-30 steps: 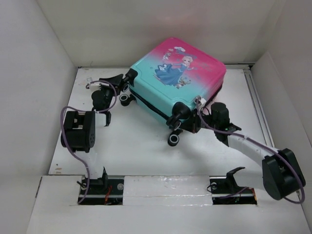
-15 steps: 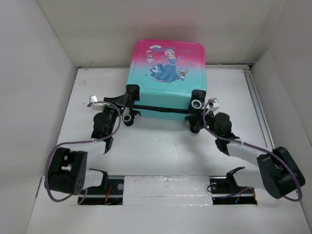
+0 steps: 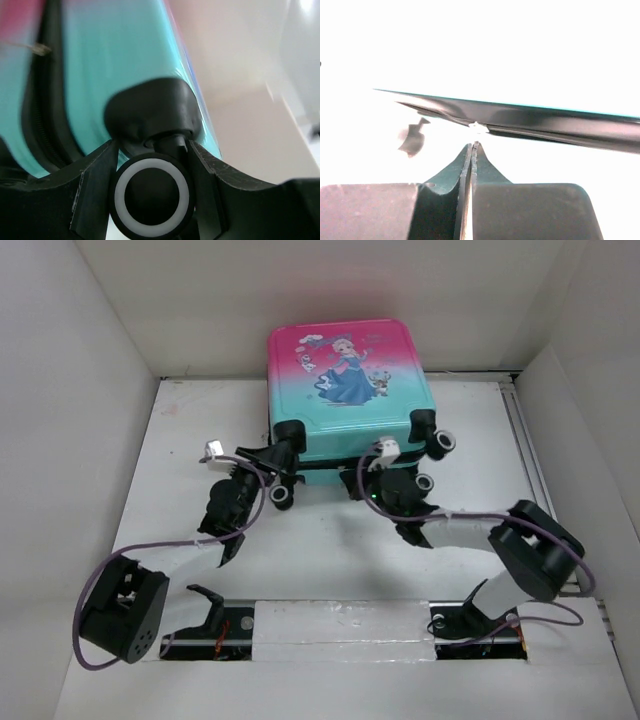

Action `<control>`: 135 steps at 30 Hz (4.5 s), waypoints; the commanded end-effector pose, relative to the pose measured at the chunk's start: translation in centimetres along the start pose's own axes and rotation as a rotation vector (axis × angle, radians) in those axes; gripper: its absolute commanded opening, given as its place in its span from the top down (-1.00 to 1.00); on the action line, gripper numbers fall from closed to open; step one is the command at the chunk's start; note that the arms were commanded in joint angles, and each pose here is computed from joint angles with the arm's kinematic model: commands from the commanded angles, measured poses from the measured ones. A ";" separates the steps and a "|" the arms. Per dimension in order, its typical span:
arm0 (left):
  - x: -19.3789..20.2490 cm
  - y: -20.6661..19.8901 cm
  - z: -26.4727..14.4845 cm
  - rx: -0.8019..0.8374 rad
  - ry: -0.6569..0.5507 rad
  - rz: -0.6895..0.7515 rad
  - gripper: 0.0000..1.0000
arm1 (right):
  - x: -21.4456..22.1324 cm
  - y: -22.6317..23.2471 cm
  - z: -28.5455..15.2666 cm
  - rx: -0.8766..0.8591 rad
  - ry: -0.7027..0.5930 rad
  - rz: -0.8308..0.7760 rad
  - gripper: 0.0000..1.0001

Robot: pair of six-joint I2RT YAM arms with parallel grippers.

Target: Pack the luggage

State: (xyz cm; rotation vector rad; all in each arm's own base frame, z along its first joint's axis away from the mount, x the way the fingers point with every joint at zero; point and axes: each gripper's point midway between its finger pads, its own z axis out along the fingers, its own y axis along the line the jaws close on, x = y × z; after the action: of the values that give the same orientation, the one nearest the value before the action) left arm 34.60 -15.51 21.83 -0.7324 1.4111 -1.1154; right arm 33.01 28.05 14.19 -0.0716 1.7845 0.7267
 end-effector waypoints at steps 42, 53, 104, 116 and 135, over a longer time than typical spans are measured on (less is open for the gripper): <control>2.2 -2.8 -9.9 -0.080 0.115 0.384 -0.16 | 8.0 9.0 -10.9 -0.332 0.388 -0.100 -0.50; 10.0 4.7 -12.1 -0.057 0.389 0.462 0.41 | 0.3 10.0 -11.6 -0.282 0.247 -0.141 -0.66; 10.2 5.6 -7.3 -0.153 0.147 0.587 1.00 | -2.9 15.3 -6.6 -0.333 0.199 -0.089 -1.00; 10.7 5.2 -7.3 -0.128 0.160 0.553 1.00 | -2.7 14.6 -1.7 -0.199 0.083 -0.024 -1.00; 10.8 5.6 -7.5 -0.129 0.172 0.558 1.00 | -3.2 15.2 -0.4 0.030 -0.025 -0.138 -0.74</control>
State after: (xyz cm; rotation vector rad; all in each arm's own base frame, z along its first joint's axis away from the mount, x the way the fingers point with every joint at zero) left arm 26.49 -21.28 10.63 -0.3128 1.7521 -0.6259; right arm 26.23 38.95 21.06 -0.2526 1.8183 0.6308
